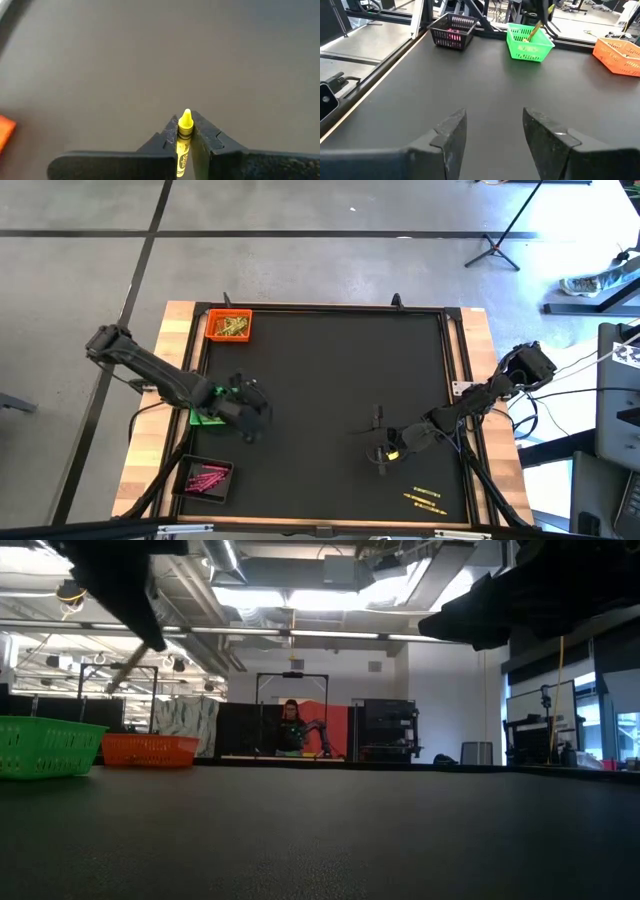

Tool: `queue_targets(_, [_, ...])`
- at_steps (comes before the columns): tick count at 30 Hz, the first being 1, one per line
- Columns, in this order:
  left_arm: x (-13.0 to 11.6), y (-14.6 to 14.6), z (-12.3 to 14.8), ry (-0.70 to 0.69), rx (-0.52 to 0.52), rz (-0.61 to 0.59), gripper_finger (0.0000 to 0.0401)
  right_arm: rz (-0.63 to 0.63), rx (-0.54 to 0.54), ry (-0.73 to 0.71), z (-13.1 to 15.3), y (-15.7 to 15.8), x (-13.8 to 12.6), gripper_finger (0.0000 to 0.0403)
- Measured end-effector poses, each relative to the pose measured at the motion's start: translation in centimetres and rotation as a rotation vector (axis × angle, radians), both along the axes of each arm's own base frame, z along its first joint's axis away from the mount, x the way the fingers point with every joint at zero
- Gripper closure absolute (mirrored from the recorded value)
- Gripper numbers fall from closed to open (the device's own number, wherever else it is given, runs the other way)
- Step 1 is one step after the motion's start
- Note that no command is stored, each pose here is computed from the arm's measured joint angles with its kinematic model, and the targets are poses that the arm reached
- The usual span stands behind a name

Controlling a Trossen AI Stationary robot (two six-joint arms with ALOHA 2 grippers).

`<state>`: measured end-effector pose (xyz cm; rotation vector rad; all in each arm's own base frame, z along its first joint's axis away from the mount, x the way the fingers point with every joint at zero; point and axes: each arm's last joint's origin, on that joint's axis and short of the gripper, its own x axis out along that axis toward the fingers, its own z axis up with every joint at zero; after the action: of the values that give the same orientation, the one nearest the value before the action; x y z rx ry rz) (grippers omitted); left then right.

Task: Sort crayons
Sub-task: Put the yellow crayon into the green bin

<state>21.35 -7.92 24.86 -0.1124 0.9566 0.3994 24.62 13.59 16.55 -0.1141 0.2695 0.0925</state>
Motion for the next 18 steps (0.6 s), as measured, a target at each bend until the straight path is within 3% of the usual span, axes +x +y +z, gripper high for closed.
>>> queue_targets(9, [-2.7, 3.4, 2.0, 0.008, 0.069, 0.146, 0.0394, 0.000, -0.002, 0.000, 0.0, 0.0, 0.0, 0.0210])
queue_targets(18, [-2.8, 9.9, 2.2, 0.120, 0.208, 0.347, 0.0388, 0.000, -0.010, 0.015, -0.2, 0.0, 0.0, 0.0210])
